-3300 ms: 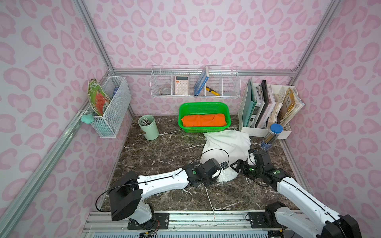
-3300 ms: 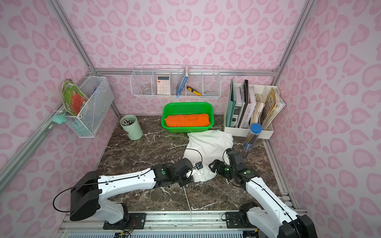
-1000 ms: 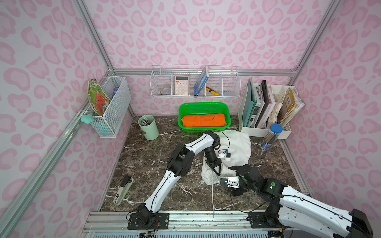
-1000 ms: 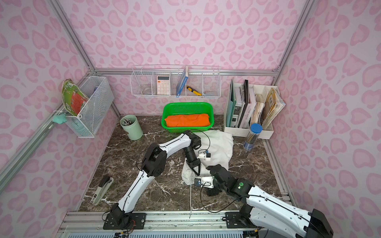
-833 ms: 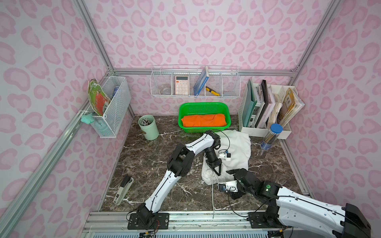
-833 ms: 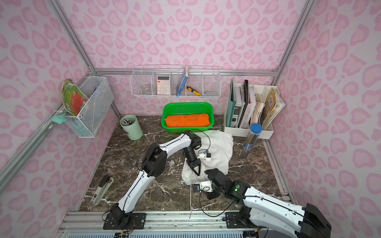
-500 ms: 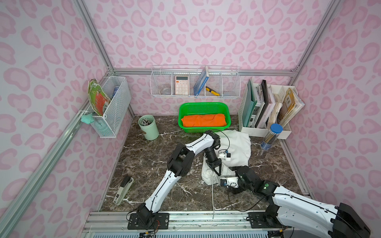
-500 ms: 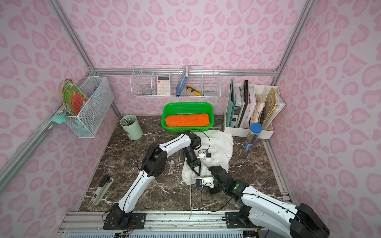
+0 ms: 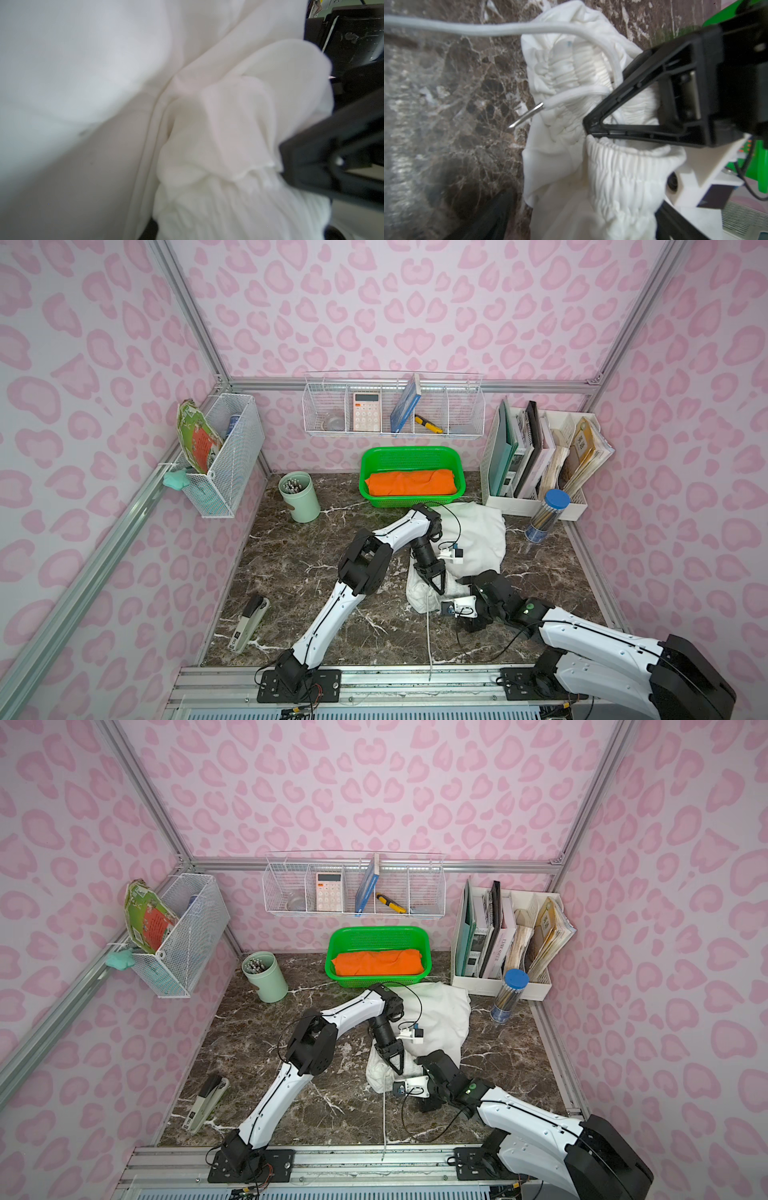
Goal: Roll up the shorts
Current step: Roll the shorts at the center of the board.
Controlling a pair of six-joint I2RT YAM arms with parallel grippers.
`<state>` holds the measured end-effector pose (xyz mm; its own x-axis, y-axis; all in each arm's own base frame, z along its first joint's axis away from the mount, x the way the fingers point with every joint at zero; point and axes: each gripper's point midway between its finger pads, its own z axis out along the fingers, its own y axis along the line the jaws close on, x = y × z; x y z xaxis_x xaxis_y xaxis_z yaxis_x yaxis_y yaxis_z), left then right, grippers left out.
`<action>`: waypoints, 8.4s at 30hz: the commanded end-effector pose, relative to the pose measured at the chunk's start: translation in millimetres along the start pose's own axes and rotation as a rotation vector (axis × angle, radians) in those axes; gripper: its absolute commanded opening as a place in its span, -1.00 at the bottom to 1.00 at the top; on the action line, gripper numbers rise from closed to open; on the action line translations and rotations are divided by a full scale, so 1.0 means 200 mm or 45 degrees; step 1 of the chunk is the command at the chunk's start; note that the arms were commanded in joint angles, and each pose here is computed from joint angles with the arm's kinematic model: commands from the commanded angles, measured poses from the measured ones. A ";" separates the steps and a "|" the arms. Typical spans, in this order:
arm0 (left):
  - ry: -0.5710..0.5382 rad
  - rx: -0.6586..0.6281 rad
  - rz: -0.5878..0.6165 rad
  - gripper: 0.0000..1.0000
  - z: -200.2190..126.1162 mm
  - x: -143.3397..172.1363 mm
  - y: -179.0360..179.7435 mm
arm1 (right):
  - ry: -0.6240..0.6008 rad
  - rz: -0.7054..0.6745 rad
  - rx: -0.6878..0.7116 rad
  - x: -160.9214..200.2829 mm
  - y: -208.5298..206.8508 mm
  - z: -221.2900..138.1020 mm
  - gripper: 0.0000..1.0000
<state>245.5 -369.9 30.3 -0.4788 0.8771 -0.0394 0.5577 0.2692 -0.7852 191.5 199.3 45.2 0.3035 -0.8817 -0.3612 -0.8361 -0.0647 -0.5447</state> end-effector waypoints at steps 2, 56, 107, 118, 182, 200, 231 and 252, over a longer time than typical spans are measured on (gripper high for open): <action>0.001 -0.012 0.007 -0.43 -0.01 0.00 0.01 | -0.002 0.008 -0.048 0.00 0.05 0.03 0.85; -0.862 -1.526 0.953 0.98 -0.54 0.01 -0.30 | -0.262 1.054 -0.523 0.10 -0.20 -0.02 -1.00; -0.514 -1.259 0.866 -0.57 -0.01 -0.07 -0.01 | -0.286 1.198 -0.362 0.22 -0.39 0.01 0.61; -0.422 -1.054 0.710 -0.57 -0.04 0.04 -0.10 | -0.227 1.056 0.147 0.32 -0.64 -0.21 0.98; 0.023 -0.178 0.093 -0.58 0.09 0.08 0.05 | 0.085 0.149 -0.006 0.06 0.10 -0.10 0.84; -0.013 -0.155 0.103 -0.33 0.07 0.06 0.02 | 0.184 0.168 -0.187 0.16 0.18 0.04 -0.52; -0.919 -0.977 0.376 0.99 -0.89 0.19 -0.20 | -0.093 0.778 -0.589 0.05 -0.02 -0.04 -1.00; -0.598 -1.689 1.133 0.98 -0.37 0.01 -0.21 | -0.085 1.119 -0.830 0.15 -0.12 0.13 -1.00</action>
<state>254.3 -338.9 93.7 0.1911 0.8218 -0.5368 0.8683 0.1134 0.4828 234.1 186.2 31.1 -0.4620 -0.7230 -0.5136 -0.8804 0.3041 0.3639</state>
